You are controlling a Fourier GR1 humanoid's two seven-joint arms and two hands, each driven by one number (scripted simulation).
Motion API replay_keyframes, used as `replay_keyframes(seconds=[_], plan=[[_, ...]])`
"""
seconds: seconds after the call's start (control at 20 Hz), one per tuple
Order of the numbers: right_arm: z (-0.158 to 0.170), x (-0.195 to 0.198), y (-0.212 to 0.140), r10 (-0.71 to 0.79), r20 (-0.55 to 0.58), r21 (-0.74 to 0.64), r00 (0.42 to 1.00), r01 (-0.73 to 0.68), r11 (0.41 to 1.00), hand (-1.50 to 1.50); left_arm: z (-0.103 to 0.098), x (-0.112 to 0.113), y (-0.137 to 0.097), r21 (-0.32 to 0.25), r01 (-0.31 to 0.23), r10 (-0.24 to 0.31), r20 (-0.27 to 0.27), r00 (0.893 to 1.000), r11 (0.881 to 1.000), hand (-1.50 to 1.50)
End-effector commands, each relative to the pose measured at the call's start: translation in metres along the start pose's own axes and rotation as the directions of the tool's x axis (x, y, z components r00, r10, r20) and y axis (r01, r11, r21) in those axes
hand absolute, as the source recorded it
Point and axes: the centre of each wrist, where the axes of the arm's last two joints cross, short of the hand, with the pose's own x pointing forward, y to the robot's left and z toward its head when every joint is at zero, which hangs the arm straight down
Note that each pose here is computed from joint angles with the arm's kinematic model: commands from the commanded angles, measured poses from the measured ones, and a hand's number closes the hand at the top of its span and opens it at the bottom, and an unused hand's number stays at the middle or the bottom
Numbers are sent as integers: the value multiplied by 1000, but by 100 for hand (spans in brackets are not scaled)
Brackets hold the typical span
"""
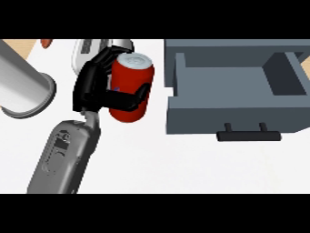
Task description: Pick up the can, place it into the drawer and close the drawer
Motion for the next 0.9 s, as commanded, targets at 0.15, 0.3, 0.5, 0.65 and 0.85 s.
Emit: replay_keyframes(seconds=[0.15, 0.3, 0.5, 0.65, 0.85], plan=[[-8, -11, -9, 18, 0, -4, 1000, -18, 1000, -150, -24, 57, -57, -50, 33, -31, 50, 998, 998, 150], [-3, -5, 1, 21, -10, 7, 1000, -21, 1000, -150, -39, 80, -76, -48, 40, -37, 63, 997, 998, 150], [0, -2, -17, 17, 6, -3, 1000, -17, 1000, -150, -61, 90, -86, -45, 45, -42, 67, 997, 998, 150], [-15, -14, -12, 20, -7, 14, 1000, -20, 1000, -150, -70, 84, -111, -49, 63, -60, 60, 996, 997, 150], [-7, 11, -6, -3, -2, 10, 1000, 3, 1000, -150, -90, 117, -119, -43, 77, -74, 61, 995, 996, 150]])
